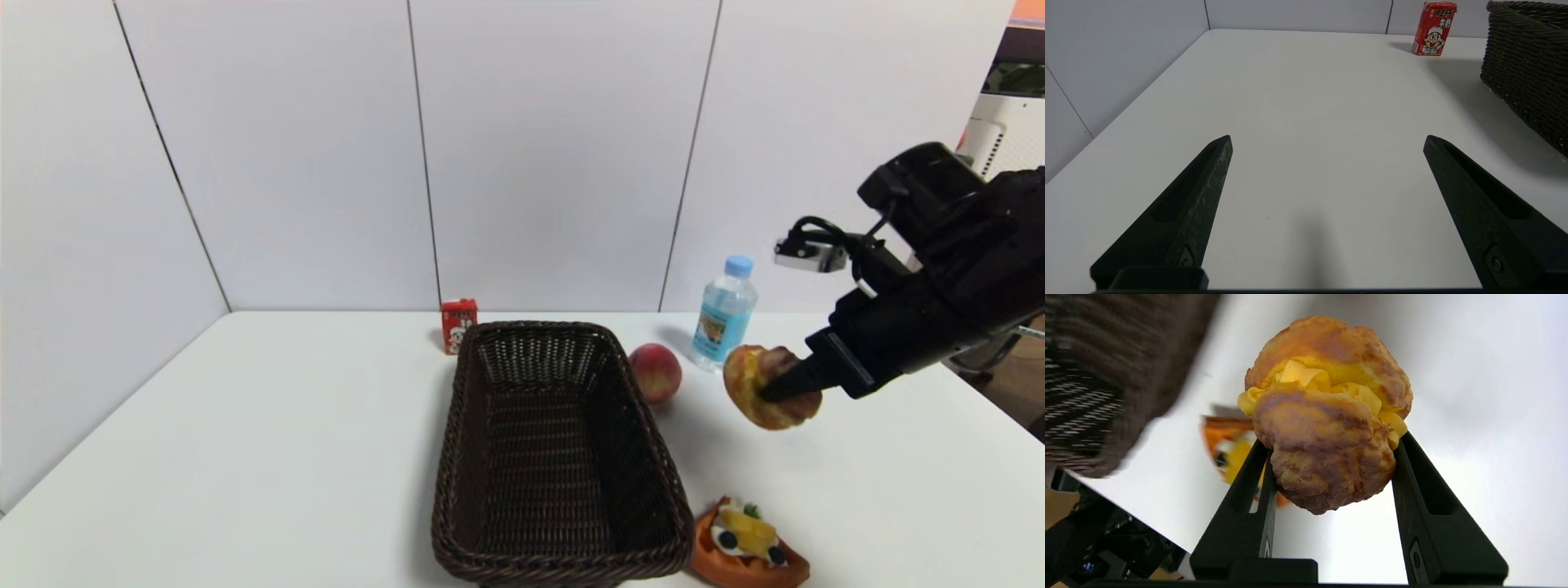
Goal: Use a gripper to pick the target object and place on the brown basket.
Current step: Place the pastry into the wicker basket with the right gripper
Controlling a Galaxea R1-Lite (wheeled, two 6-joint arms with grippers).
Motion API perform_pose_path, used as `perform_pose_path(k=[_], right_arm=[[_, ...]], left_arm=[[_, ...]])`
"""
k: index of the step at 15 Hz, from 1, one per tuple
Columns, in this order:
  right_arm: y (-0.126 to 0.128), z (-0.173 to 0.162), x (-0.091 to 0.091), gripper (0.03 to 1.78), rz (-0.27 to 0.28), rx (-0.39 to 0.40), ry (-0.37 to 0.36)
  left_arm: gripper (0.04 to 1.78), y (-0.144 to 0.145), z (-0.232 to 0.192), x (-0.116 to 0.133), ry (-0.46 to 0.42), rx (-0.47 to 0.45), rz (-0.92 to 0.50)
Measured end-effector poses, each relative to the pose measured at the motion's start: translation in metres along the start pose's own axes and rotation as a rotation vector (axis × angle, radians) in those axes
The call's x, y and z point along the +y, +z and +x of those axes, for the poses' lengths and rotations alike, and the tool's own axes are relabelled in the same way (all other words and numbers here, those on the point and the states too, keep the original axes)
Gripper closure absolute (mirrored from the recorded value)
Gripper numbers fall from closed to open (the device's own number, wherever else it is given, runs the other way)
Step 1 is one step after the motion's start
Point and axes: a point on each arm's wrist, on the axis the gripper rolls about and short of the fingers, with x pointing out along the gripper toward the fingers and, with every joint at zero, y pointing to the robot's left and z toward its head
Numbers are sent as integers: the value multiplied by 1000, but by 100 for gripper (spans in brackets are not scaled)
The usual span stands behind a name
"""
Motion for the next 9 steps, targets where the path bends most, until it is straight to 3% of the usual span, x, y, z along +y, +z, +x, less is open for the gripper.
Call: perform_pose_path(k=[4, 9], right_arm=[[31, 7, 42, 100, -196, -183, 58], [53, 37, 83, 100, -338, -192, 147]], left_arm=[[13, 0, 0, 0, 0, 0, 0], [13, 0, 0, 0, 0, 0, 0]])
